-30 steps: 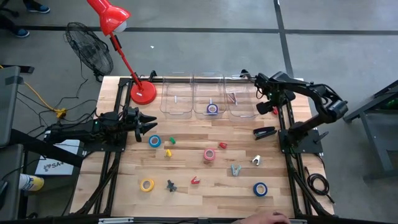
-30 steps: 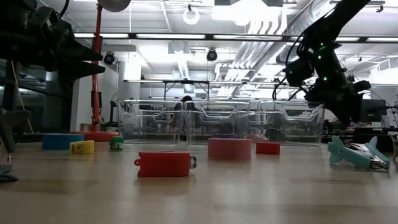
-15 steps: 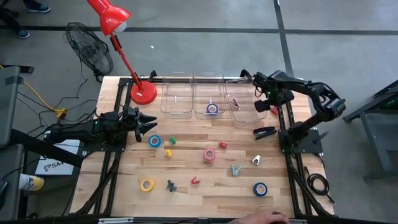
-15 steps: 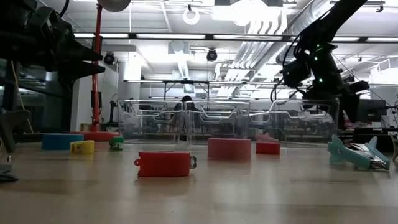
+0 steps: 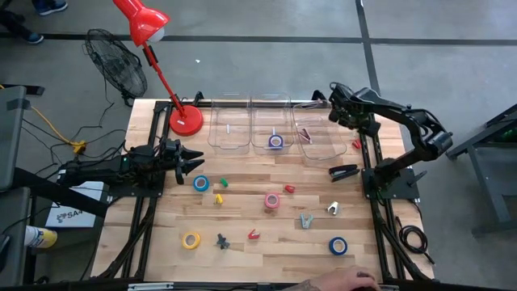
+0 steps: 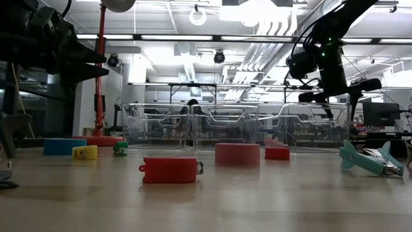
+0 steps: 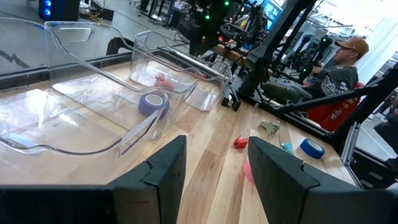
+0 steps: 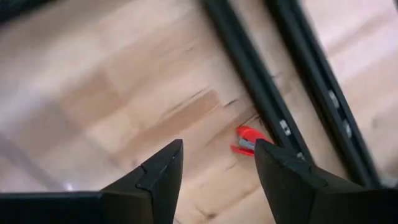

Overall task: Pick and place Stapler, Stapler remover, tape
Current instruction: Put the top right red stapler into the left transparent bin

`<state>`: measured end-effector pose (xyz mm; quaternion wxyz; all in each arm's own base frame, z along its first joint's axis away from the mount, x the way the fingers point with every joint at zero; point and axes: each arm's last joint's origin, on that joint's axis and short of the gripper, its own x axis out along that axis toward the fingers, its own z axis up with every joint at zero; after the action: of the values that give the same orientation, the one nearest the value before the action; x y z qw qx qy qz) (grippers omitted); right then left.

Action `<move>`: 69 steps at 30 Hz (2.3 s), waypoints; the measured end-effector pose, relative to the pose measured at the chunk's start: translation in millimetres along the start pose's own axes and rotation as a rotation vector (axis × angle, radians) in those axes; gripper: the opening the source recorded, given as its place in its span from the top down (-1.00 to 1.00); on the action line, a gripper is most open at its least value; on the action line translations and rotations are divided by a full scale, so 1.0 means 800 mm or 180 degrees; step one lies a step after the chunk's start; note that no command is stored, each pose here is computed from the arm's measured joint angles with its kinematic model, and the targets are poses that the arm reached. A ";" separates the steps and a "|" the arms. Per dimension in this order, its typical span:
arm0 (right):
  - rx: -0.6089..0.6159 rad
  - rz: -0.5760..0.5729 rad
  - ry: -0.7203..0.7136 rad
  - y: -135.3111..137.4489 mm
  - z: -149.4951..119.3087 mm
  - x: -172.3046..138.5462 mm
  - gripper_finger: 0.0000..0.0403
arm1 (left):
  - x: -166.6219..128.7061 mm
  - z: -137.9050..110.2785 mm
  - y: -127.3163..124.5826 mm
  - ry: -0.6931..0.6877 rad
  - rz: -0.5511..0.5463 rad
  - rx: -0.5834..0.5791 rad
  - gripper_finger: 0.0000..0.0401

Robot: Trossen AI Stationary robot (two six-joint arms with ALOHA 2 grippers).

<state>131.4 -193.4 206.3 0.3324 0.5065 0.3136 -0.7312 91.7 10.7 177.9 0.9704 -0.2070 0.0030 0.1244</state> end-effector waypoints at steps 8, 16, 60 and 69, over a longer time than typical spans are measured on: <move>0.1369 0.0009 -0.0114 0.002 -0.005 -0.002 0.05 | 0.000 0.000 0.000 0.0000 0.0000 0.0000 0.15; 0.2558 -0.0012 -0.0299 0.000 -0.011 -0.005 0.06 | 0.000 0.000 0.000 -0.0001 0.0001 0.0000 0.15; 0.1853 -0.0002 0.0048 0.033 -0.029 0.019 0.08 | 0.000 0.000 0.000 0.0001 0.0000 0.0000 0.15; 0.2049 0.0193 0.0313 0.035 -0.016 0.017 0.10 | 0.000 0.000 0.000 0.0000 0.0001 0.0000 0.15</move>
<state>156.8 -201.4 186.0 0.1612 0.6294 0.0669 -0.7572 91.7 10.7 177.9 0.9704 -0.2070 0.0030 0.1245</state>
